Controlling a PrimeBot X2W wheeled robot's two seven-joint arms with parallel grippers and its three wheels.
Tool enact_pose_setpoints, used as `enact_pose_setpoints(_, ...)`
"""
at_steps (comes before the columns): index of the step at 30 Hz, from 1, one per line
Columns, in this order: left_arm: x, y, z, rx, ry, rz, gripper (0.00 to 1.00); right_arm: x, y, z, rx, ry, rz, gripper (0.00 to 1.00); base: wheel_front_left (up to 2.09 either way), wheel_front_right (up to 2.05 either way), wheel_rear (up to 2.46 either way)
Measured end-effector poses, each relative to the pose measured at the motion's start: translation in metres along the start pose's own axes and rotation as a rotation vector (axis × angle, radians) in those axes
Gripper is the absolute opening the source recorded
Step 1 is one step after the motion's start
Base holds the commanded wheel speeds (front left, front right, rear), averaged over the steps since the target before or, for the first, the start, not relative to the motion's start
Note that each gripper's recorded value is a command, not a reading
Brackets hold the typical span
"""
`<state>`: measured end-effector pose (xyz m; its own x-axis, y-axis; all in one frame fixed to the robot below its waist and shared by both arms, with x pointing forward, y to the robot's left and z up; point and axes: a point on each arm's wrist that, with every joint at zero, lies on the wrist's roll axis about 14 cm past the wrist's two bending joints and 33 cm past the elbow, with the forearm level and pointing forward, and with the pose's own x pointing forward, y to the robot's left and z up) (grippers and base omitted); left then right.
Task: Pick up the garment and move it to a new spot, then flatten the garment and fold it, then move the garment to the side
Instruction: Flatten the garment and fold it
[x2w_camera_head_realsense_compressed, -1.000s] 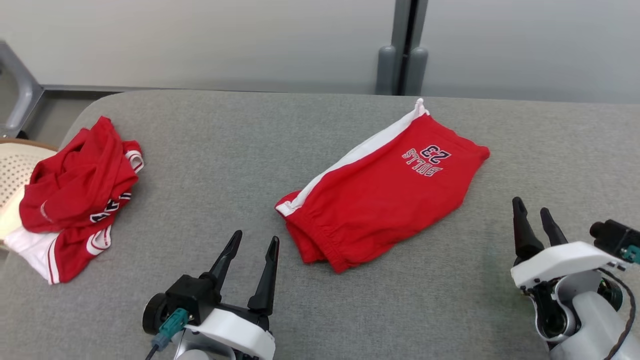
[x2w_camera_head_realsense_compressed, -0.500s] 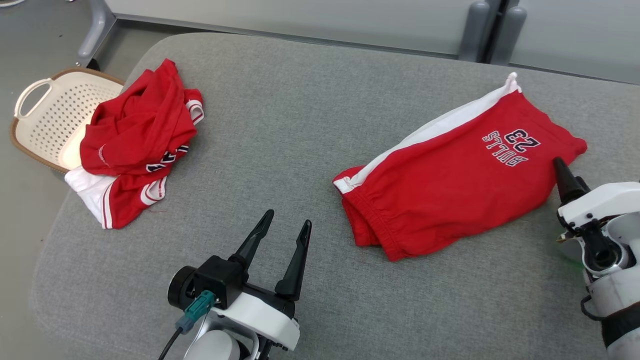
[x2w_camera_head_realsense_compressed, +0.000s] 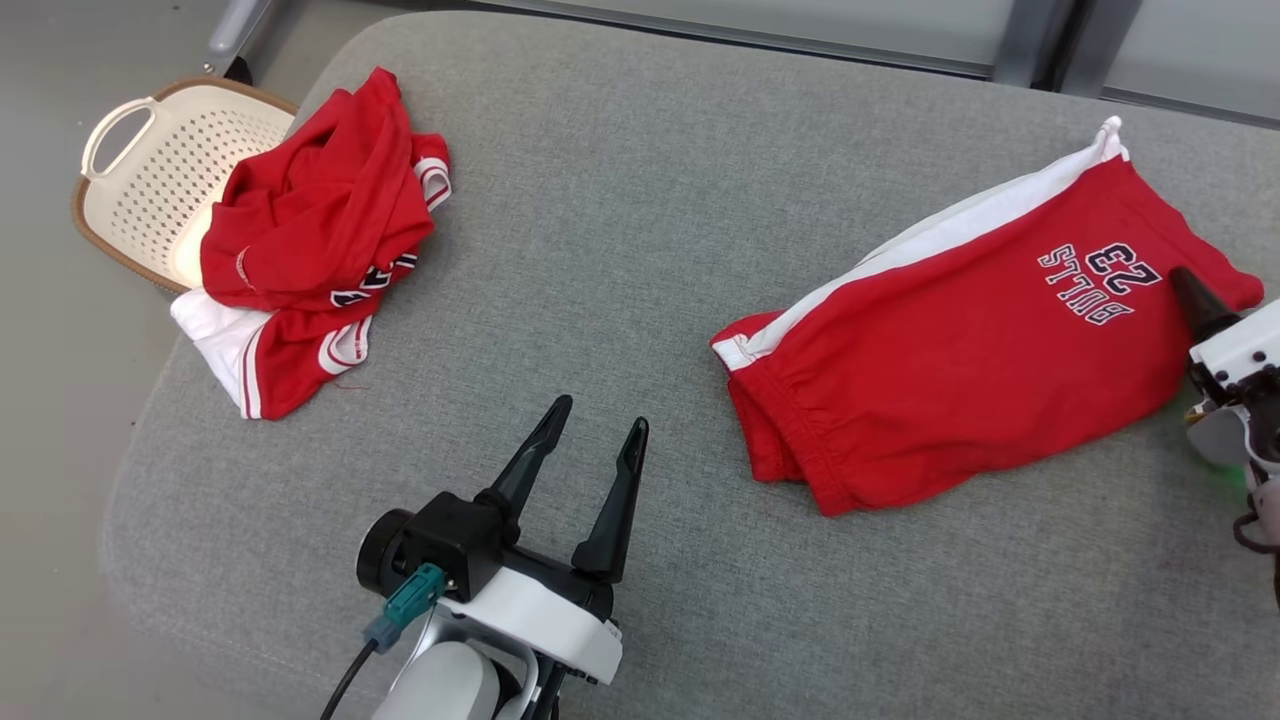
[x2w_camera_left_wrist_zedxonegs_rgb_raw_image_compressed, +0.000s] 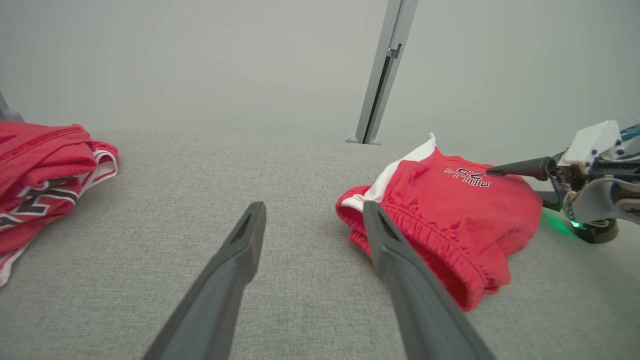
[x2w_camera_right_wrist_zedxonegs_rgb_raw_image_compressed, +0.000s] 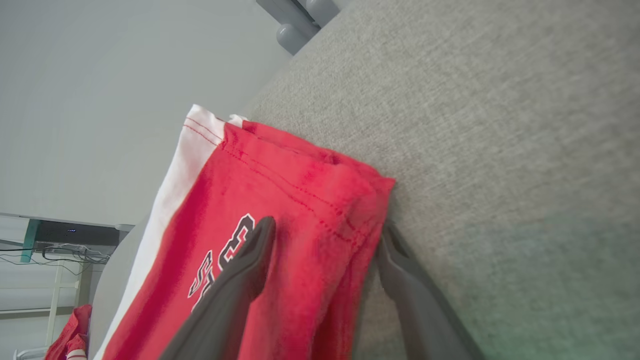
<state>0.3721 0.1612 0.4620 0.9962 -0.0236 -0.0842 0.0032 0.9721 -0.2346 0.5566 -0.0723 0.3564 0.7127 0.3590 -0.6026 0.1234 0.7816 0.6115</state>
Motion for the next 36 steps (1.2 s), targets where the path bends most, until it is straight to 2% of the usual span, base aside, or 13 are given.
enact_pose_setpoints(7,0.001,0.005,0.000,-0.019,0.001,0.023,1.00,0.012,0.015,-0.003,-0.008,0.059,0.019,1.00,0.00,0.00,0.00)
enact_pose_setpoints(8,0.001,0.005,0.001,-0.023,0.001,0.025,1.00,0.013,0.019,-0.004,-0.009,0.061,0.026,0.88,0.00,0.00,0.00)
enact_pose_setpoints(9,0.001,0.006,0.001,-0.024,0.000,0.026,1.00,0.014,0.023,-0.005,-0.009,0.062,0.034,0.42,0.00,0.00,0.00)
enact_pose_setpoints(10,0.002,0.006,0.001,-0.026,-0.001,0.030,1.00,0.015,0.027,-0.006,-0.013,0.064,0.044,0.42,0.00,0.00,0.00)
enact_pose_setpoints(11,0.002,0.006,0.002,-0.027,-0.002,0.030,1.00,0.017,0.032,-0.007,-0.023,0.062,0.056,0.00,0.00,0.00,0.00)
enact_pose_setpoints(14,0.005,0.003,0.004,-0.030,-0.009,0.022,1.00,0.018,0.046,-0.008,-0.039,0.029,0.093,0.00,0.00,0.00,0.00)
enact_pose_setpoints(19,0.006,0.001,0.005,-0.032,-0.012,0.014,1.00,0.010,0.045,0.000,-0.043,-0.058,0.105,0.00,0.00,0.00,0.00)
enact_pose_setpoints(24,0.008,-0.006,0.007,-0.035,-0.019,-0.008,1.00,-0.005,0.034,0.012,0.003,-0.147,0.097,0.00,0.00,0.00,0.00)
enact_pose_setpoints(29,0.008,-0.017,0.009,-0.039,-0.029,-0.044,1.00,-0.029,0.005,0.029,0.042,-0.259,0.045,0.00,0.00,0.00,0.00)
enact_pose_setpoints(36,0.005,-0.035,0.007,-0.050,-0.028,-0.096,1.00,-0.080,-0.067,0.047,0.089,-0.439,-0.126,0.00,0.00,0.00,0.00)
